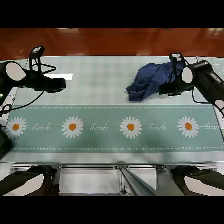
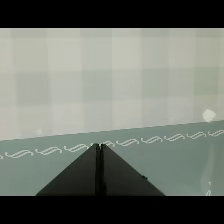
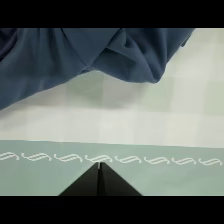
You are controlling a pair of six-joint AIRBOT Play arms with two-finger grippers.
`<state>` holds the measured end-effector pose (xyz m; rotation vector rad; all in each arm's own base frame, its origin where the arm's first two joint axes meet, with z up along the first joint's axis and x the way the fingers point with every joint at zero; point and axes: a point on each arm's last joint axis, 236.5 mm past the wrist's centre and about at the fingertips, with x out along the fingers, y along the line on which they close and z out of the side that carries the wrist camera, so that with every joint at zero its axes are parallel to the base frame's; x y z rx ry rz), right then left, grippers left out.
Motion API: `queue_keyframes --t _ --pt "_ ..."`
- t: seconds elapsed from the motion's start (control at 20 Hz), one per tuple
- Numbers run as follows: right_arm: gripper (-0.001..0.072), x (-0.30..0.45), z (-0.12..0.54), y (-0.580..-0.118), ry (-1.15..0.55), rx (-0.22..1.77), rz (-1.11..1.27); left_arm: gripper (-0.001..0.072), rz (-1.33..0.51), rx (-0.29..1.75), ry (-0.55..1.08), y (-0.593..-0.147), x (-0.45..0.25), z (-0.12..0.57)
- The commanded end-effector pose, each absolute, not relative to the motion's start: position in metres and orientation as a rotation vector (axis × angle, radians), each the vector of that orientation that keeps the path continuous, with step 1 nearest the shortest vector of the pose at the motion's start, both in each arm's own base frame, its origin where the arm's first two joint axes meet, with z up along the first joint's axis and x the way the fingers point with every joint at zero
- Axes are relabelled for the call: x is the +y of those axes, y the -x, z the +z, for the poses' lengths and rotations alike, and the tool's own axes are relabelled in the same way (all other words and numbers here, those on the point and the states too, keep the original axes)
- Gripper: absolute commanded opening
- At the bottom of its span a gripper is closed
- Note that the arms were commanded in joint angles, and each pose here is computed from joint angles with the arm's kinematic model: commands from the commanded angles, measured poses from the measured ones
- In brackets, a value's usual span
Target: Fold the shirts.
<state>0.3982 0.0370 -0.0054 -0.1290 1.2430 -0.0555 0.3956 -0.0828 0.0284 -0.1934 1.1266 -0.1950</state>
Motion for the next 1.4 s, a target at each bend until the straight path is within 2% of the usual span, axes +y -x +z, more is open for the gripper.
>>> queue_keyframes --t 0.0,0.5,0.55,0.6,0.65,0.75,0.85,0.95,1.1,1.2,1.35 --pt "0.0025 0.037 -0.005 -0.398 0.129 1.243 -0.055 0.0023 -0.194 1.126 0.193 -0.396 -0.082 0.029" --pt "0.0029 0.04 0.007 -0.408 0.159 1.185 -0.017 0.0025 -0.192 1.107 0.192 -0.4 -0.081 0.033" --pt "0.0103 0.04 0.021 -0.412 0.175 1.148 -0.007 0.0038 -0.191 1.125 0.192 -0.397 -0.079 0.038" --pt "0.0265 0.037 0.04 -0.414 0.2 1.104 0.001 0.0132 -0.189 1.138 0.193 -0.394 -0.074 0.046" --pt "0.0397 0.032 0.066 -0.415 0.218 1.033 -0.011 0.0265 -0.185 1.118 0.196 -0.393 -0.07 0.061" --pt "0.041 0.012 0.121 -0.409 0.256 0.888 -0.066 0.0505 -0.2 1.036 0.172 -0.384 -0.066 0.098" --pt "0.0414 -0.013 0.152 -0.4 0.213 0.795 -0.13 0.0506 -0.24 0.979 0.122 -0.36 -0.071 0.116" --pt "0.0414 -0.045 0.144 -0.4 0.11 0.759 -0.215 0.0505 -0.268 1.005 0.108 -0.327 -0.08 0.1" --pt "0.0414 -0.076 0.095 -0.427 -0.142 0.772 -0.278 0.0505 -0.255 1.078 0.136 -0.296 -0.082 0.058" --pt "0.0414 -0.09 0.046 -0.452 -0.336 0.831 -0.3 0.0506 -0.244 1.088 0.143 -0.294 -0.08 0.041" --pt "0.0414 -0.072 -0.021 -0.489 -0.46 0.983 -0.212 0.0505 -0.233 1.053 0.148 -0.303 -0.079 0.039"
